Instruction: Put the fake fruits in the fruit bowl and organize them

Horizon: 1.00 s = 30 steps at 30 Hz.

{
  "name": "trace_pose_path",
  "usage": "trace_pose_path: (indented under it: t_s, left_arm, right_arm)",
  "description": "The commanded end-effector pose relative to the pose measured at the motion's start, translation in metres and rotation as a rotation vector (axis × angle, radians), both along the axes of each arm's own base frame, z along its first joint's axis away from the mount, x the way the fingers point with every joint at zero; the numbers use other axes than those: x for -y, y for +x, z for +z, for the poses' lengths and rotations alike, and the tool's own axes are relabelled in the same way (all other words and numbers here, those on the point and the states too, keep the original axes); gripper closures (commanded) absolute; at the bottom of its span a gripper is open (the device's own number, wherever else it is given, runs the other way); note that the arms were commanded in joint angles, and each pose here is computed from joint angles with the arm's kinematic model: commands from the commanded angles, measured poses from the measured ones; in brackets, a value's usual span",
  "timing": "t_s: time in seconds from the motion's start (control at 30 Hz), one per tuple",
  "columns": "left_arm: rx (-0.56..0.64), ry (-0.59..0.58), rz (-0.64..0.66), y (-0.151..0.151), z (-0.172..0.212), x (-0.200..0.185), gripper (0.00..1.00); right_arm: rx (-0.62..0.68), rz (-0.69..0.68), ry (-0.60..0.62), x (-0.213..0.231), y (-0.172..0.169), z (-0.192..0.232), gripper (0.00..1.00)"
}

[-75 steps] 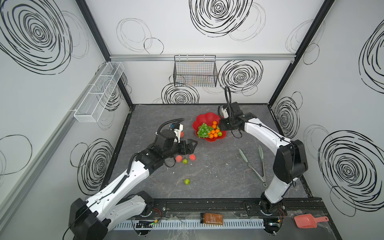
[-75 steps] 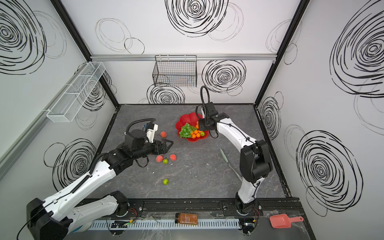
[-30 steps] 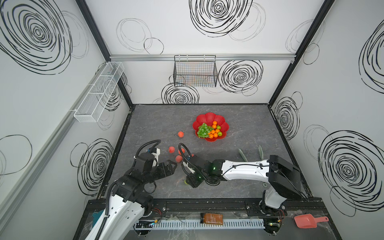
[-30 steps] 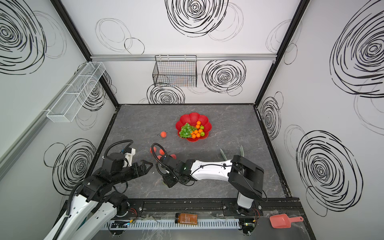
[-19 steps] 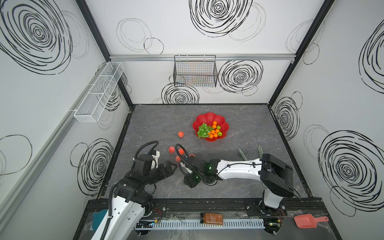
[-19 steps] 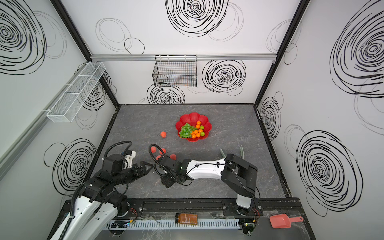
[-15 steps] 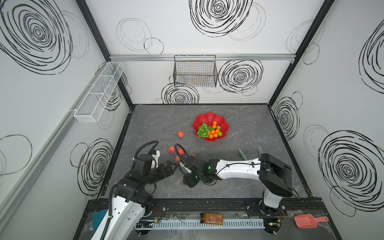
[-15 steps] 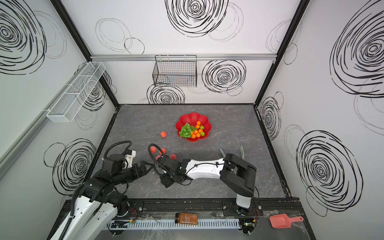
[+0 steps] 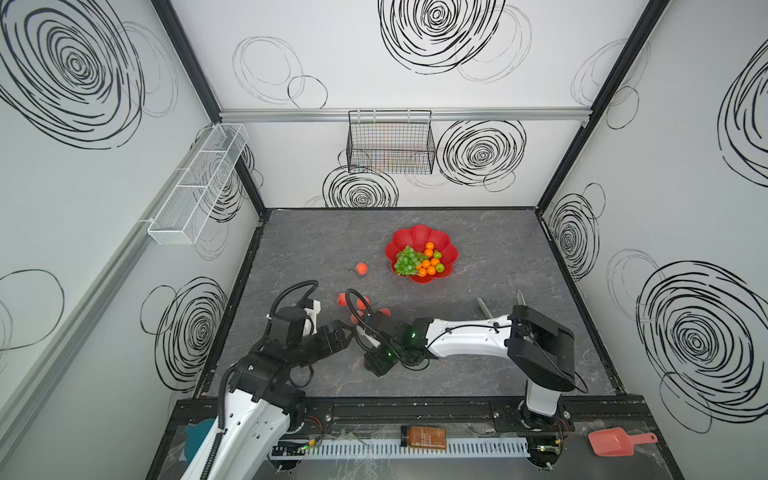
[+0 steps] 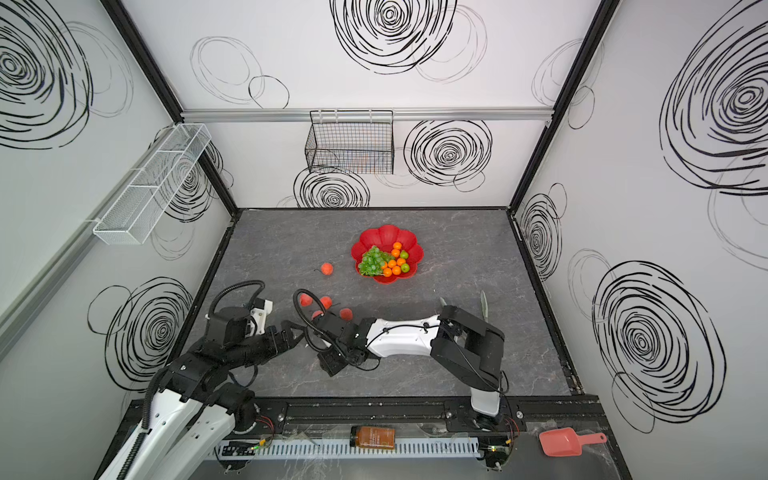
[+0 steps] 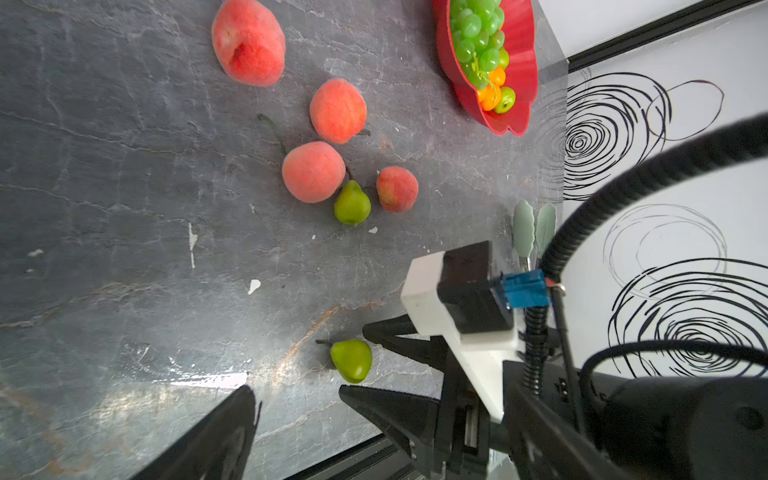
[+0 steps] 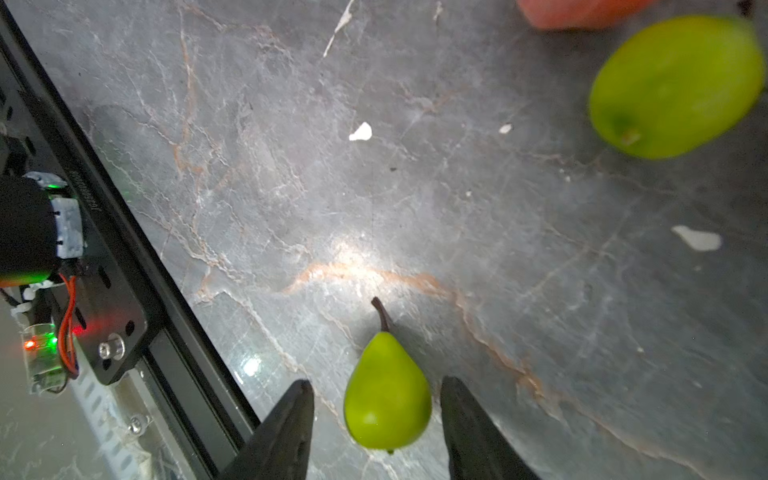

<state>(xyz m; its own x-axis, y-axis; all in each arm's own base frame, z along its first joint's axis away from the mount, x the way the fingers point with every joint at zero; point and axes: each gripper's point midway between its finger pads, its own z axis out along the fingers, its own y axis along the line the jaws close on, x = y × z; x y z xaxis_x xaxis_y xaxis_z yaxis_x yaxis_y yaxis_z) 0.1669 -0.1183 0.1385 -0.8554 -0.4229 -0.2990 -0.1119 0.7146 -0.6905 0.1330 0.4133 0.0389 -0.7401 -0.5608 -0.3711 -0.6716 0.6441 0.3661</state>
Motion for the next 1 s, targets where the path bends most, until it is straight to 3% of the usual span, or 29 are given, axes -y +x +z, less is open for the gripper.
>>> trace_pose_path:
  t_s: [0.0, 0.97]
  left_arm:
    - [0.024, -0.001, -0.015, 0.003, 0.002, 0.003, 0.04]
    - [0.005, 0.087, 0.013, 0.006, -0.008, -0.009, 0.04]
  right_arm:
    - [0.0, 0.007, -0.001, -0.003, 0.002, 0.0, 0.47]
    - [-0.006, -0.008, -0.054, 0.008, 0.001, -0.017, 0.57]
